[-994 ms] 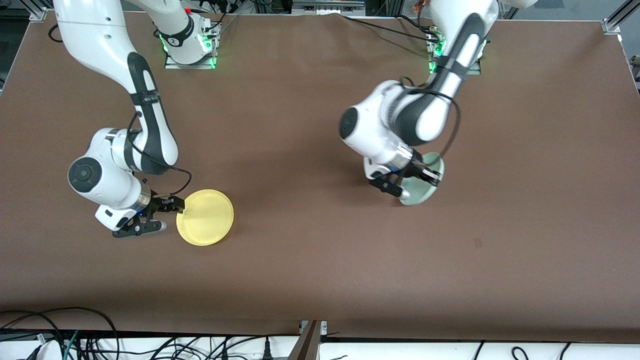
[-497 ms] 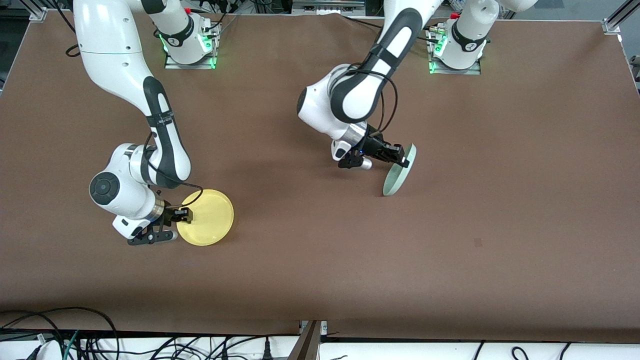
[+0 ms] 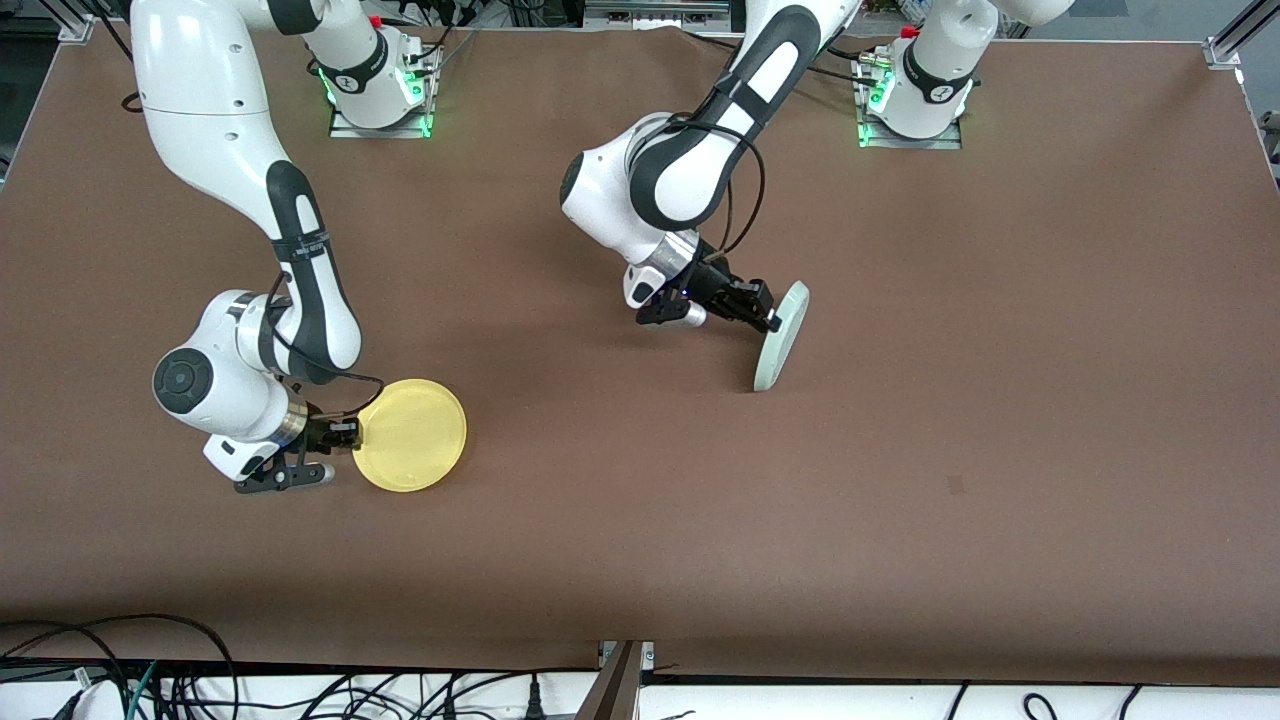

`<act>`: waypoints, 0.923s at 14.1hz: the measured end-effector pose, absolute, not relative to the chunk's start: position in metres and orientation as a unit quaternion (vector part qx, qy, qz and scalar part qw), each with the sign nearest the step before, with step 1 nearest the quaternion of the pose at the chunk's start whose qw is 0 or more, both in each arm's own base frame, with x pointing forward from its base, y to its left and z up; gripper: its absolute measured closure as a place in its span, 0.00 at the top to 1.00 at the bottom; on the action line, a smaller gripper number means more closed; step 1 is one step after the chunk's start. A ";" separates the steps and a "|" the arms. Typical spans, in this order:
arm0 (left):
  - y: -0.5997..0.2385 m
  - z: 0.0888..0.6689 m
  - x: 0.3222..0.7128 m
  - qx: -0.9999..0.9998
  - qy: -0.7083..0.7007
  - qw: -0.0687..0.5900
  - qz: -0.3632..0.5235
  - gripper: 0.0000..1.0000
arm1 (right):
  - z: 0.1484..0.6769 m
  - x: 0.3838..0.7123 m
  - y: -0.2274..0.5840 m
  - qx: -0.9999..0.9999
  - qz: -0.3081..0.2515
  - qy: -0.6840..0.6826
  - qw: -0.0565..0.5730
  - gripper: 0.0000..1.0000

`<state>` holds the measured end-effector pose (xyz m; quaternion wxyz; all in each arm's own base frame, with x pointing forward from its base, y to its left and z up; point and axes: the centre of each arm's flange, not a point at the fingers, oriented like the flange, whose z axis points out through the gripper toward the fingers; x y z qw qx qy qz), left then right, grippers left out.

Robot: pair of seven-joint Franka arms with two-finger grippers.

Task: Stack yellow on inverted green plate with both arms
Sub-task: 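Lower the flipped green plate onto the table center with the left gripper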

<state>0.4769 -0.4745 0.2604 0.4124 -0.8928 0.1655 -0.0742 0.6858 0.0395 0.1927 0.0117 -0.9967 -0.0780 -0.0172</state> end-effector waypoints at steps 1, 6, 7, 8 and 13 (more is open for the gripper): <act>-0.482 0.261 0.477 -0.906 0.159 0.386 -0.073 0.49 | 0.192 0.686 0.040 -0.997 -0.017 -0.076 0.014 0.50; -0.498 0.245 0.494 -0.977 0.091 0.195 -0.017 0.99 | 0.189 0.684 0.054 -0.997 -0.017 -0.072 0.034 0.46; -0.497 0.242 0.499 -0.983 0.074 0.166 -0.005 1.00 | 0.189 0.684 0.054 -0.997 -0.017 -0.072 0.034 0.45; -0.496 0.243 0.502 -0.987 0.061 0.147 0.002 1.00 | 0.189 0.684 0.054 -0.997 -0.017 -0.072 0.034 0.35; -0.452 0.317 0.559 -0.997 0.024 0.072 0.005 1.00 | 0.193 0.685 0.055 -0.997 -0.009 -0.073 0.039 0.02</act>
